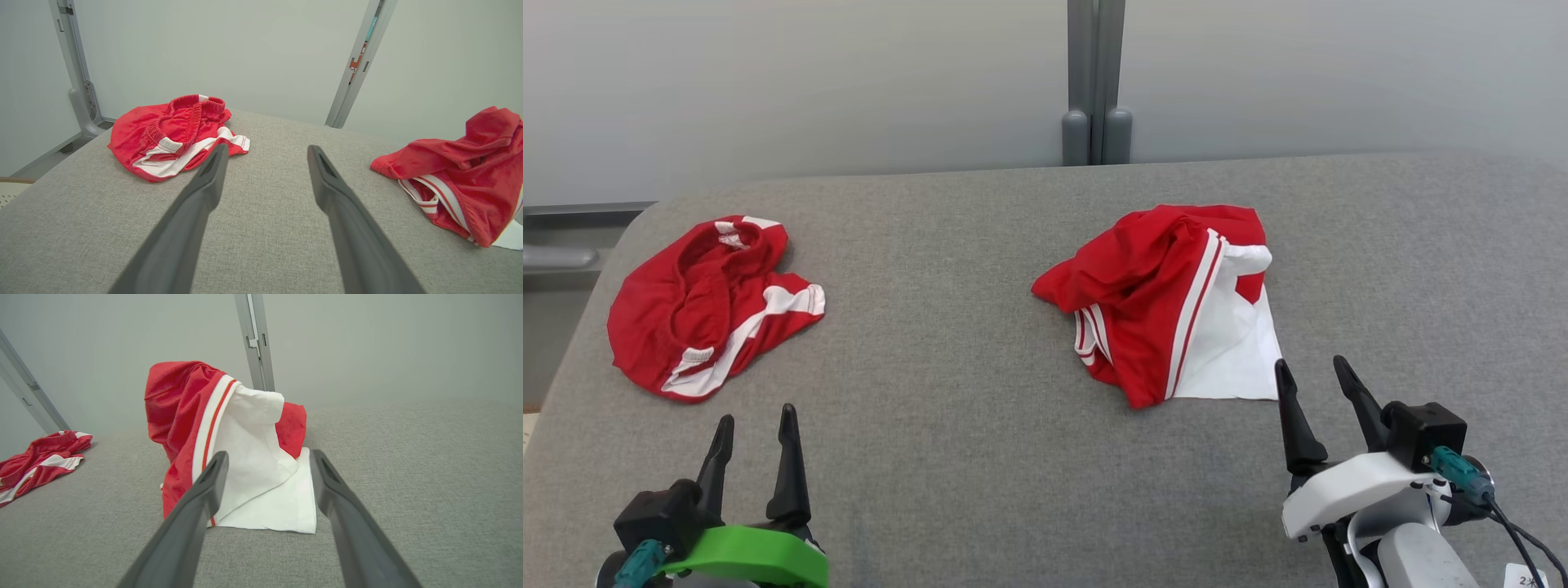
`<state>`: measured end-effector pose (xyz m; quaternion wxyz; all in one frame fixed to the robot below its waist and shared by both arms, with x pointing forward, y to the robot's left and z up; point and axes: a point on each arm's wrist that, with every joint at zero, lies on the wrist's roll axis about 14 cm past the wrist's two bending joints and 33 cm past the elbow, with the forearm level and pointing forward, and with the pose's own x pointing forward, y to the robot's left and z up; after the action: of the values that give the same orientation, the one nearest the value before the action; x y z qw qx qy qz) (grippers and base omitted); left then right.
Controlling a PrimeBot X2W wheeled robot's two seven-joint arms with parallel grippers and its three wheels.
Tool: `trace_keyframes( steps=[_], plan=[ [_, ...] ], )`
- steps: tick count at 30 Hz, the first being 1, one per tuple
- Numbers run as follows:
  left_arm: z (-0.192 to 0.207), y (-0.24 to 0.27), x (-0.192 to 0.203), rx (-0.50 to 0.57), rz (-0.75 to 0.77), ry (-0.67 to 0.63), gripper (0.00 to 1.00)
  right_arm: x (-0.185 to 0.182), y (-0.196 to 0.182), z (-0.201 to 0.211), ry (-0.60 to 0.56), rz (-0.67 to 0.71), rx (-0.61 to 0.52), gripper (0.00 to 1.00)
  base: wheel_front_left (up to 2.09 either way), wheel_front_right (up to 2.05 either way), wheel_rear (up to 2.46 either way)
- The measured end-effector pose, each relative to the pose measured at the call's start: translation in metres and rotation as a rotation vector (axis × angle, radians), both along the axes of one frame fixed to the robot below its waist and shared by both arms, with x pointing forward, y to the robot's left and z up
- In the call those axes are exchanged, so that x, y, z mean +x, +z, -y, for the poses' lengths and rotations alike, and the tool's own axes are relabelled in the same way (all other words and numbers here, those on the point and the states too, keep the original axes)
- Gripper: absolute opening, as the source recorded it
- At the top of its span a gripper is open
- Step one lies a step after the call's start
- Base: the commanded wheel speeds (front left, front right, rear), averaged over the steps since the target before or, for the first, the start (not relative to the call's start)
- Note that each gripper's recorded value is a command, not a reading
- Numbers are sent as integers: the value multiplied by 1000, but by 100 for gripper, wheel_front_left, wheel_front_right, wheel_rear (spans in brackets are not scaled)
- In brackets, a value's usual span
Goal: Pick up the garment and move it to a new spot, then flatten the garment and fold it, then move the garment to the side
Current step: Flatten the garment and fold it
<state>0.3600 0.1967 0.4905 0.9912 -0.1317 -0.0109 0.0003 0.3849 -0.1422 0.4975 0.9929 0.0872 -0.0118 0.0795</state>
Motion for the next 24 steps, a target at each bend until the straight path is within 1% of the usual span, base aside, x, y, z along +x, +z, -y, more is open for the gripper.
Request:
trace_keyframes(
  steps=[13,17,20,24],
  plan=[
    [-2,-4,1,6,-3,8,100,4,-10,-10,31,-36,7,100,0,0,0],
    [-3,-6,1,3,-7,14,100,15,-4,-20,60,-32,1,100,0,0,0],
    [-3,-7,2,0,-8,14,100,24,-5,-28,86,-59,-6,100,0,0,0],
    [-4,-5,7,2,-2,16,100,47,1,-38,118,-92,-11,100,0,0,0]
  ],
)
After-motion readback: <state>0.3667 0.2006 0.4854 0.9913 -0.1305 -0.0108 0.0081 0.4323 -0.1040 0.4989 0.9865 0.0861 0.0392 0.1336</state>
